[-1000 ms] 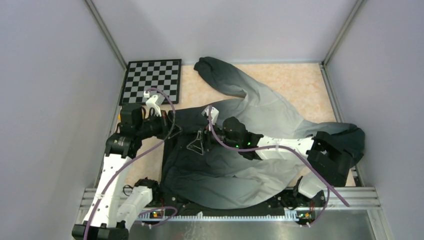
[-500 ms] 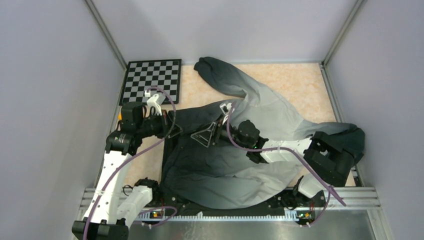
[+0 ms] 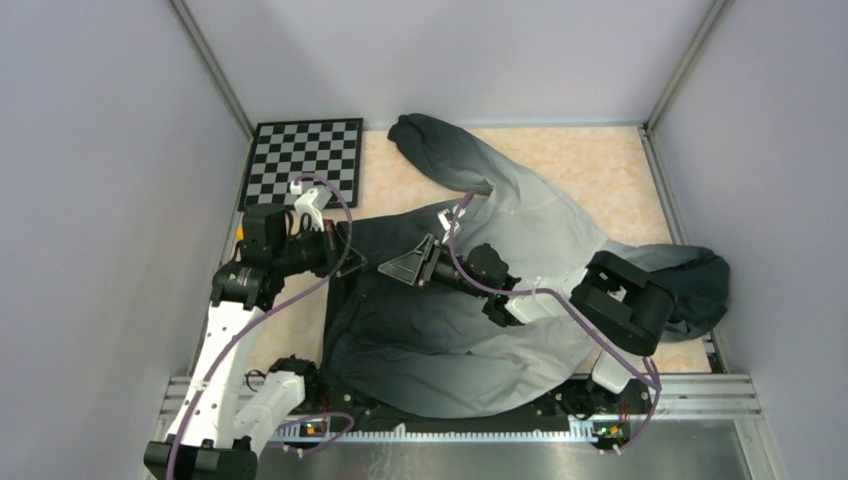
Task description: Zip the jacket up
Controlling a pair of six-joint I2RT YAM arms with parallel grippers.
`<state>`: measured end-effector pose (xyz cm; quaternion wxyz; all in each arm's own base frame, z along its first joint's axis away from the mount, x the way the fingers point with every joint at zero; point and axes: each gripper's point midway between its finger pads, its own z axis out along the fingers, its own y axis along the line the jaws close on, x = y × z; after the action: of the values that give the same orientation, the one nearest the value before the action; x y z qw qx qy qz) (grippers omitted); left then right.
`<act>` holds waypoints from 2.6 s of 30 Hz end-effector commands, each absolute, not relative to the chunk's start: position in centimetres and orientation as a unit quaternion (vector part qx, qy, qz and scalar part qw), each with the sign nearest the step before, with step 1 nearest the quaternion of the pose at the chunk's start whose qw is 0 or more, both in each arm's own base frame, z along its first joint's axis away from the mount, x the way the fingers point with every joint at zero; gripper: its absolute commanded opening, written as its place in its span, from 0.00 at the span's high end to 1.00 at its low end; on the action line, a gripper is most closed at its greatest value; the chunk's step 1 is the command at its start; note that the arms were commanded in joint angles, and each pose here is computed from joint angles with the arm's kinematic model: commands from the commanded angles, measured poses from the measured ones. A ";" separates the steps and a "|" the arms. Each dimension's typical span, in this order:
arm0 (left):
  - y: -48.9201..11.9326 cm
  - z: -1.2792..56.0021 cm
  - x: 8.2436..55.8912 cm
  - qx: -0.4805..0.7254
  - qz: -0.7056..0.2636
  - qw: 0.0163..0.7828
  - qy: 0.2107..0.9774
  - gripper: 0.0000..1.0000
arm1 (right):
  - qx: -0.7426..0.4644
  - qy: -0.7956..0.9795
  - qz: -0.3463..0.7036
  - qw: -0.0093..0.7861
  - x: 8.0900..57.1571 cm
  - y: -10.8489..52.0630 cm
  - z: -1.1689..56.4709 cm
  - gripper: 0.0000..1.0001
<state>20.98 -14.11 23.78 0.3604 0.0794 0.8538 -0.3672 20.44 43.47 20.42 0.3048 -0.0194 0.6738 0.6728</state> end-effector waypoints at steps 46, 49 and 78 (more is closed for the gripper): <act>-14.9 23.5 20.8 0.108 -0.397 0.394 0.822 1.00 | -0.047 0.596 0.756 0.267 20.1 43.8 24.4 0.85; -14.7 24.2 20.7 0.116 -0.386 0.391 0.827 1.00 | -0.125 0.583 0.739 0.313 18.9 43.4 23.7 0.67; -15.7 24.4 19.0 0.137 -0.423 0.345 0.827 1.00 | -0.250 0.526 0.692 0.428 18.4 42.6 24.7 0.63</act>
<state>19.04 -15.27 22.30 0.3280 0.1185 0.8432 -0.4092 18.21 43.20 21.10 0.3891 -0.2516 0.5764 0.6731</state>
